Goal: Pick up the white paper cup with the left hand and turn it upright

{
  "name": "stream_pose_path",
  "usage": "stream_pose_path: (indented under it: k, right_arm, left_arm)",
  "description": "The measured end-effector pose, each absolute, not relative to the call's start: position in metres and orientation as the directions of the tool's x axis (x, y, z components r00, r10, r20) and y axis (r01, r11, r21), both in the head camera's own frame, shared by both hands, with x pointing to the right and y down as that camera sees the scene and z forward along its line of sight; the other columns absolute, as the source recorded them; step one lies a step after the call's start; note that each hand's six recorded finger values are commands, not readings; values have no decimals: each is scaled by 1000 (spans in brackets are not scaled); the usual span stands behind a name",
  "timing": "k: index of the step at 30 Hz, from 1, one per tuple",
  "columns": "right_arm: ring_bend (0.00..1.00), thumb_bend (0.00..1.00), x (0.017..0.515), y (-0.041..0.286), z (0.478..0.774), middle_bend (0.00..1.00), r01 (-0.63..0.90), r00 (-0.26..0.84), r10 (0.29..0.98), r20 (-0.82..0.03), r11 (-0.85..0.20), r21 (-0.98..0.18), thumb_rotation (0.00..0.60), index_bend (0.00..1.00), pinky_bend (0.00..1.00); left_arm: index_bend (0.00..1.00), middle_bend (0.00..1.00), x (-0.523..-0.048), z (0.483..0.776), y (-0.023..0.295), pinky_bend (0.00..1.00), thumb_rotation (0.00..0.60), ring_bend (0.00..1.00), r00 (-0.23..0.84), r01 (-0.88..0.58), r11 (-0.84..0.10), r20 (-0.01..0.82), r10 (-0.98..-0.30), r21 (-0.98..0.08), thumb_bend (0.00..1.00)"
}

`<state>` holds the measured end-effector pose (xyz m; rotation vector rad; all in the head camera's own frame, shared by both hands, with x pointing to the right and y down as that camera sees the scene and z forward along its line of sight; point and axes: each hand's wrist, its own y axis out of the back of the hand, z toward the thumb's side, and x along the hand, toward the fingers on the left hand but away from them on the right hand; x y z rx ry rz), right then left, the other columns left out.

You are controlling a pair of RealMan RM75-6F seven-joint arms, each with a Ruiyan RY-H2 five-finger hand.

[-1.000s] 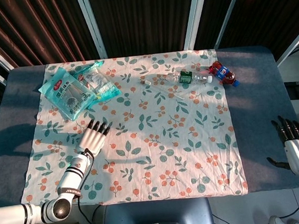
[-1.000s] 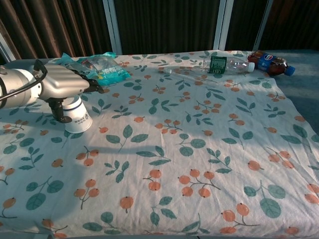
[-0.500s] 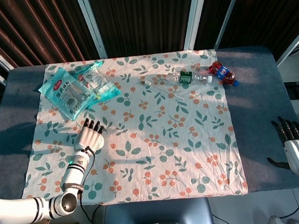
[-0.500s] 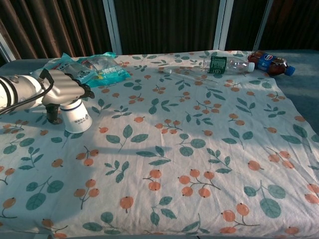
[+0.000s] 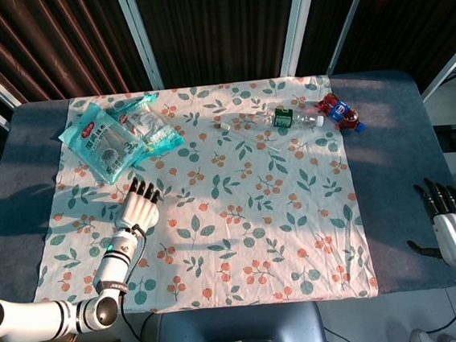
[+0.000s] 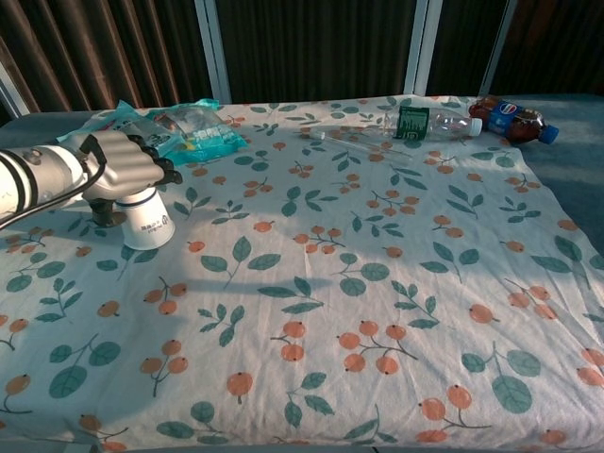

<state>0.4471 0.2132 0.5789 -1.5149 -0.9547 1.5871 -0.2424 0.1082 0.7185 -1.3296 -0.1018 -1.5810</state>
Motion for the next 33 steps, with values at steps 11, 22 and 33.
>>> stream_pose_path:
  k: [11, 22, 33]
  right_arm:
    - [0, 0, 449, 213, 579, 0, -15, -44, 887, -459, -460, -888, 600, 0, 0]
    - [0, 0, 451, 213, 578, 0, -15, -51, 887, -459, -460, -888, 600, 0, 0]
    - [0, 0, 452, 213, 583, 0, -31, -60, 884, -464, -466, -884, 600, 0, 0]
  left_arm:
    - [279, 170, -244, 722, 109, 0, 600, 0, 122, 729, -473, 773, -622, -496, 478]
    - [252, 209, -244, 709, 103, 0, 600, 0, 153, 660, -493, 744, -651, -567, 484]
    - [274, 224, -265, 694, 109, 0, 600, 0, 229, 59, -719, 710, -666, -693, 471]
